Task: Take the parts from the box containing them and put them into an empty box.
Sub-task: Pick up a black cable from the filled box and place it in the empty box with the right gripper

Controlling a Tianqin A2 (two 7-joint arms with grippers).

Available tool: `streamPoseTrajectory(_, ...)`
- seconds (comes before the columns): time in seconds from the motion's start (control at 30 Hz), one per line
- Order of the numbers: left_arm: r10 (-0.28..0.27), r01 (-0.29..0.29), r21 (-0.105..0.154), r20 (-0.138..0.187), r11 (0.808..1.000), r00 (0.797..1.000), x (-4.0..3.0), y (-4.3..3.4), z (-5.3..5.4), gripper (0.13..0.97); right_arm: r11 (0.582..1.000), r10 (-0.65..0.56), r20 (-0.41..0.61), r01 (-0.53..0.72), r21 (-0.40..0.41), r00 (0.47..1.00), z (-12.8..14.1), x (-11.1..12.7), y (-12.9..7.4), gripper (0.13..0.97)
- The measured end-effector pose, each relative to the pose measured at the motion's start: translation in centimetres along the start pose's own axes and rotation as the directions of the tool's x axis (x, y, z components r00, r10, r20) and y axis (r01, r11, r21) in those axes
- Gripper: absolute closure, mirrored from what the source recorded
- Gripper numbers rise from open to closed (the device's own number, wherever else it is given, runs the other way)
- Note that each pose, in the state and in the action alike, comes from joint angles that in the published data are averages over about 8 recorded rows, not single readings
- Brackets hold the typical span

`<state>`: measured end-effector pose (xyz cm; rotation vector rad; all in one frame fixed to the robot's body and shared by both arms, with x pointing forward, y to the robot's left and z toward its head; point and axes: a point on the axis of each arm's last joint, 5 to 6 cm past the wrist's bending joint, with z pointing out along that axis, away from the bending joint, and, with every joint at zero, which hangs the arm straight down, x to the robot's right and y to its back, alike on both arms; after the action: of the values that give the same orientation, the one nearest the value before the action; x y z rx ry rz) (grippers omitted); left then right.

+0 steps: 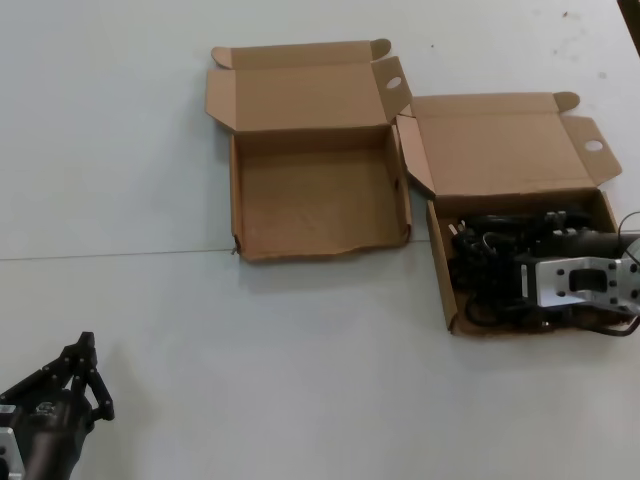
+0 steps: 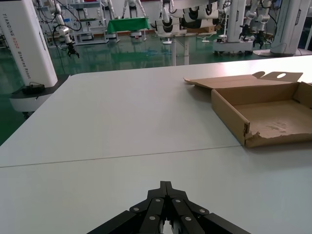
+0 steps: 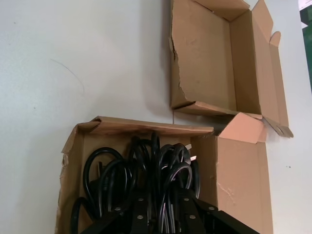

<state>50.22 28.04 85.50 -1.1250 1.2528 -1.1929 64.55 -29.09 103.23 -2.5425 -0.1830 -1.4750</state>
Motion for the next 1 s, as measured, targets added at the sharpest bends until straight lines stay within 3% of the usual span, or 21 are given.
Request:
streamPoseTrajectory(0.3, 0.000, 0.000, 0.000, 0.000, 1.000, 1.000, 0.00, 0.00, 0.0, 0.941, 1.000, -0.021, -0.019, 0.021, 0.003, 1.000, -0.9, 0.3, 0.1, 0.880)
streamPoseTrajectory(0.6, 0.000, 0.000, 0.000, 0.000, 1.000, 1.000, 0.00, 0.00, 0.0, 0.941, 0.998, -0.052, -0.074, 0.054, 0.019, 0.996, -3.7, 1.4, -0.7, 0.887)
streamPoseTrajectory(0.8, 0.000, 0.000, 0.000, 0.000, 1.000, 1.000, 0.00, 0.00, 0.0, 0.941, 0.994, -0.072, -0.142, 0.083, 0.075, 0.987, -5.5, 2.6, -2.3, 0.888)
streamPoseTrajectory(1.0, 0.000, 0.000, 0.000, 0.000, 1.000, 1.000, 0.00, 0.00, 0.0, 0.941, 0.981, -0.067, -0.210, 0.104, 0.167, 0.975, -5.5, 3.5, -4.4, 0.889)
